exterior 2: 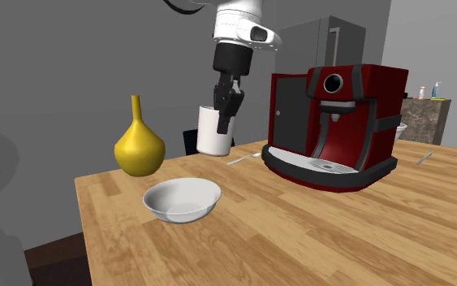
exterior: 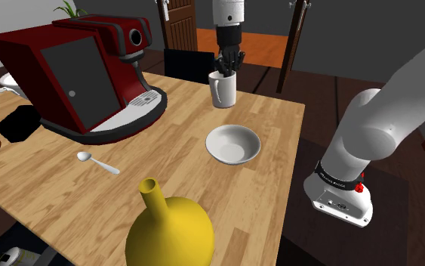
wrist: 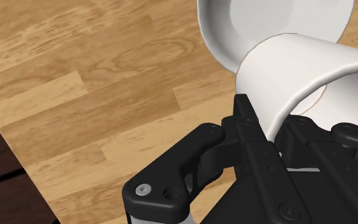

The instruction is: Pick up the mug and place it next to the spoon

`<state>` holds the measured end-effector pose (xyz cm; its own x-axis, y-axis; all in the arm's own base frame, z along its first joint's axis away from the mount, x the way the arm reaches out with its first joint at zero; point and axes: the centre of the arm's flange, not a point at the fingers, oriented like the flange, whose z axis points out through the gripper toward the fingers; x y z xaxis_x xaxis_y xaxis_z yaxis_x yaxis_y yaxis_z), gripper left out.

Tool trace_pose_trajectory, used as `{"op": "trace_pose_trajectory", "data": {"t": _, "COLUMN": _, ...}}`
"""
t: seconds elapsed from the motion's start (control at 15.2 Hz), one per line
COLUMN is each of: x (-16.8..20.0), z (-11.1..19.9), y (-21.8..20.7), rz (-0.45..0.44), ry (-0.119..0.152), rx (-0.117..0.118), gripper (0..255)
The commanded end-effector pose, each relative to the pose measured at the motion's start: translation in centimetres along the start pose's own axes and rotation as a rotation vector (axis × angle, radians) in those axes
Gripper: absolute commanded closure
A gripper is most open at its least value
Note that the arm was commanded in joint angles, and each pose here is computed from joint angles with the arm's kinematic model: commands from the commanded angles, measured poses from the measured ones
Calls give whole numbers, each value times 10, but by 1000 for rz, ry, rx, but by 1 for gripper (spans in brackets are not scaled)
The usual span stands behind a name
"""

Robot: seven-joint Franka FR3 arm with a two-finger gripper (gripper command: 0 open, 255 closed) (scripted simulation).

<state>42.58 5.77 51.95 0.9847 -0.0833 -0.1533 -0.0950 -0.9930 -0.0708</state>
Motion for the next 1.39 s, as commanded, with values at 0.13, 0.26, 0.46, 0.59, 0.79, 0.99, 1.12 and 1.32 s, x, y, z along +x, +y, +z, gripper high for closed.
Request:
{"op": "trace_pose_trajectory", "data": {"t": 0.13, "x": 2, "z": 3, "y": -55, "rz": 1, "ry": 0, "rx": 1, "gripper": 255}}
{"op": "trace_pose_trajectory", "data": {"t": 0.26, "x": 4, "z": 5, "y": -81, "rz": 1, "ry": 0, "rx": 1, "gripper": 255}}
{"op": "trace_pose_trajectory", "data": {"t": 0.46, "x": 7, "z": 7, "y": -121, "rz": 1, "ry": 0, "rx": 1, "gripper": 255}}
{"op": "trace_pose_trajectory", "data": {"t": 0.59, "x": 9, "z": 8, "y": -147, "rz": 1, "ry": 0, "rx": 1, "gripper": 255}}
{"op": "trace_pose_trajectory", "data": {"t": 0.79, "x": 13, "z": 10, "y": -186, "rz": 1, "ry": 0, "rx": 1, "gripper": 255}}
{"op": "trace_pose_trajectory", "data": {"t": 0.99, "x": 16, "z": 13, "y": -226, "rz": 1, "ry": 0, "rx": 1, "gripper": 255}}
{"op": "trace_pose_trajectory", "data": {"t": 1.12, "x": 18, "z": 14, "y": -252, "rz": 1, "ry": 0, "rx": 1, "gripper": 255}}
{"op": "trace_pose_trajectory", "data": {"t": 1.32, "x": 21, "z": 16, "y": -291, "rz": 1, "ry": 0, "rx": 1, "gripper": 255}}
